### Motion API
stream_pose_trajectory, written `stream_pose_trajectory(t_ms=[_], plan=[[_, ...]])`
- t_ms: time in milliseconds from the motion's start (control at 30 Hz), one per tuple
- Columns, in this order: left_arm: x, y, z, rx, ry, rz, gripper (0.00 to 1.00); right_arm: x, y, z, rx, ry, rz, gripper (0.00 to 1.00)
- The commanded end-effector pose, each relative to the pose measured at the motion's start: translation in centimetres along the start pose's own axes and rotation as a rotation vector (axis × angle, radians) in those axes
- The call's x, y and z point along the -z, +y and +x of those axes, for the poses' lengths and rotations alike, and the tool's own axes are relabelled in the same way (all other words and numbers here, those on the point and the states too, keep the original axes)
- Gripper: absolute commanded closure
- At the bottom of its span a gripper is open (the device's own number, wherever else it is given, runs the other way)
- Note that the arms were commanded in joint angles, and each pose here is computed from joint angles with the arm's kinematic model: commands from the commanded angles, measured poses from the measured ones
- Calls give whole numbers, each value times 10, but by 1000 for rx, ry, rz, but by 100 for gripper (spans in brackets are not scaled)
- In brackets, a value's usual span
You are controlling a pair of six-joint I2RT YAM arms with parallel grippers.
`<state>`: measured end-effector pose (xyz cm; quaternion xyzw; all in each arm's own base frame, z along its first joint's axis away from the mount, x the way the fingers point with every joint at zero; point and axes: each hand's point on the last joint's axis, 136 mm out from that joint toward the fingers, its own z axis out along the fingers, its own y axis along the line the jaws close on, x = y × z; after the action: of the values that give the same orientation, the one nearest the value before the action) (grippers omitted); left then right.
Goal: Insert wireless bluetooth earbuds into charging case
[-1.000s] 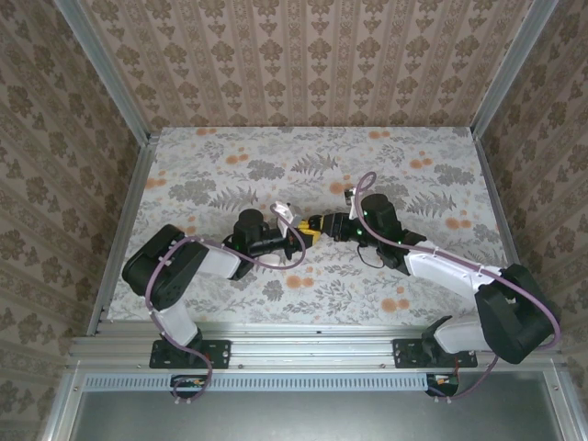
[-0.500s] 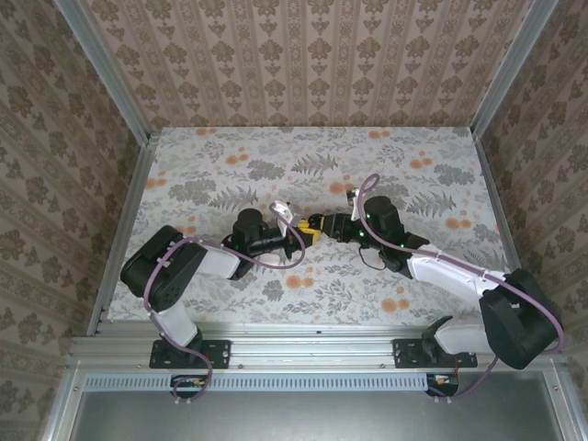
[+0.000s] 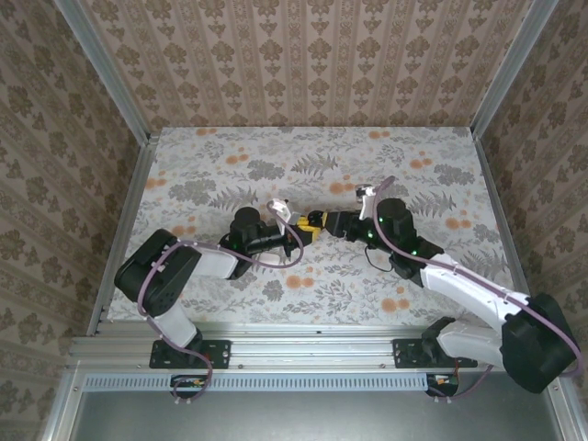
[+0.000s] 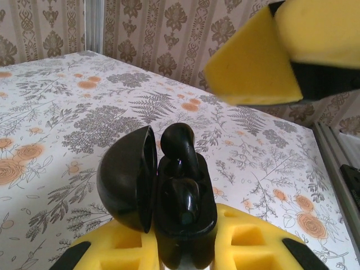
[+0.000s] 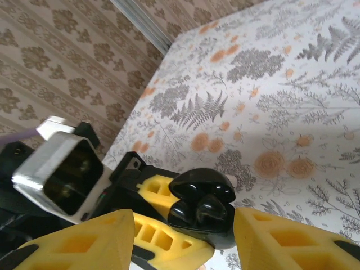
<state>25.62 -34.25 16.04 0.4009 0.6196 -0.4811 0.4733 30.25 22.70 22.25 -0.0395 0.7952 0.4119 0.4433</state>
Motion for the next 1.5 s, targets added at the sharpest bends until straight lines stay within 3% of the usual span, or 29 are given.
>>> stream_pose_trajectory(t_ms=[0, 433, 767, 1000, 1133, 1467], plan=[[1, -14, -19, -71, -29, 58, 93, 13, 1, -2, 26, -3, -8, 45], [8, -41, -34, -238, -16, 139, 93, 44, 11, -8, 260, 70, -114, 46], [11, -56, -41, -336, 12, 164, 93, 64, 33, 10, 646, 141, -260, 43], [12, -69, -41, -390, 36, 195, 93, 68, 26, 16, 823, 148, -236, 25], [11, -74, -42, -404, 33, 201, 93, 69, 25, 28, 931, 191, -280, 25], [10, -80, -41, -421, 41, 202, 93, 52, 30, 17, 847, 143, -317, 30]])
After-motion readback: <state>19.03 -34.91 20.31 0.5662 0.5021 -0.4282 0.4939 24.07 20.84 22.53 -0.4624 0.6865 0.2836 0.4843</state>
